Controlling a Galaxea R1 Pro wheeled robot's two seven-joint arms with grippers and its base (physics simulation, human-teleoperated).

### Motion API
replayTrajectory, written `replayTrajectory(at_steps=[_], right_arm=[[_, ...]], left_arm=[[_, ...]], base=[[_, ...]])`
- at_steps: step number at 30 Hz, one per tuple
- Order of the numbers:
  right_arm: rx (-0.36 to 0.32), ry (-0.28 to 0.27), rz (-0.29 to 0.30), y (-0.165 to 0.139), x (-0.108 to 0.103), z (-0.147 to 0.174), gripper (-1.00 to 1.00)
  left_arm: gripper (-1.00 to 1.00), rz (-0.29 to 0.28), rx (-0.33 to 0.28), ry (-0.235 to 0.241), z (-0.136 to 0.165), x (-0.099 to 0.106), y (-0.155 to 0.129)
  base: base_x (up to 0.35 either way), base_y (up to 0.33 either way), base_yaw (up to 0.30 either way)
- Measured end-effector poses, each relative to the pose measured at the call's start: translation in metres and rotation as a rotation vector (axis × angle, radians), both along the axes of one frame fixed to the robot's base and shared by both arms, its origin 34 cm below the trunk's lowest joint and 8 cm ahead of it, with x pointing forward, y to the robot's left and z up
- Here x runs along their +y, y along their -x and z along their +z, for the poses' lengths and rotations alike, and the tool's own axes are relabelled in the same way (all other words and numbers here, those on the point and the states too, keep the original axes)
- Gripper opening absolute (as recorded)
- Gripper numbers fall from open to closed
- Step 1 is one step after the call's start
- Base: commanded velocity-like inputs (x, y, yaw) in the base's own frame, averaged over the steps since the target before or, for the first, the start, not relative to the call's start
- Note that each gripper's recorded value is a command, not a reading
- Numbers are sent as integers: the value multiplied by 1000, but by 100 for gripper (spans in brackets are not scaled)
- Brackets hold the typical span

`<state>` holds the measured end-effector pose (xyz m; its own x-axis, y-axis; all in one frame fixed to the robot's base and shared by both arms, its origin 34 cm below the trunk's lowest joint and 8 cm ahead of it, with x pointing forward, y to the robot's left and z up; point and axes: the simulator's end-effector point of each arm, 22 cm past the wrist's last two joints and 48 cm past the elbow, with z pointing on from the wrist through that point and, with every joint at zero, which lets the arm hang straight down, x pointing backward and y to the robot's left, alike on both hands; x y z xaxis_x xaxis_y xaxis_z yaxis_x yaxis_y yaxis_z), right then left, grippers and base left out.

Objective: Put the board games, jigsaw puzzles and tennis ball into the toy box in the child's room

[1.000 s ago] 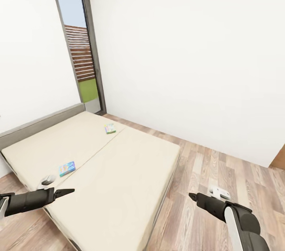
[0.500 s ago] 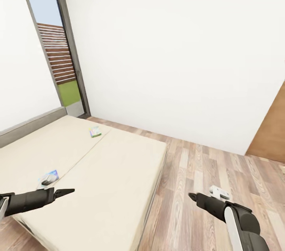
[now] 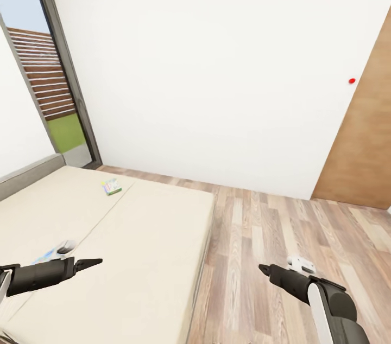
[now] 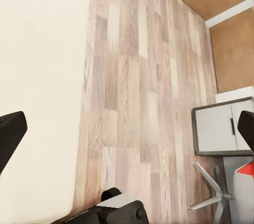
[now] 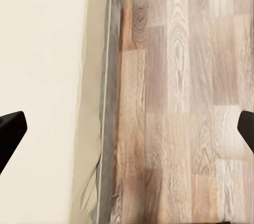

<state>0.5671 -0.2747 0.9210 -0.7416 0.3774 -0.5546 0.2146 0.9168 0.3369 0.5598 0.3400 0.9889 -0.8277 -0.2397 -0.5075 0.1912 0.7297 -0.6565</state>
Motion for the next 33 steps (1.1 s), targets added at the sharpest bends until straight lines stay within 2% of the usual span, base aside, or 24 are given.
replayTrajectory(at_steps=[9,33], right_arm=[[0,2,0,0,-1,0,100],[0,2,0,0,-1,0,100]], left_arm=[[100,0,0,0,0,0,0],[100,0,0,0,0,0,0]], base=[[-35,92,-242],[-43,81,-42]])
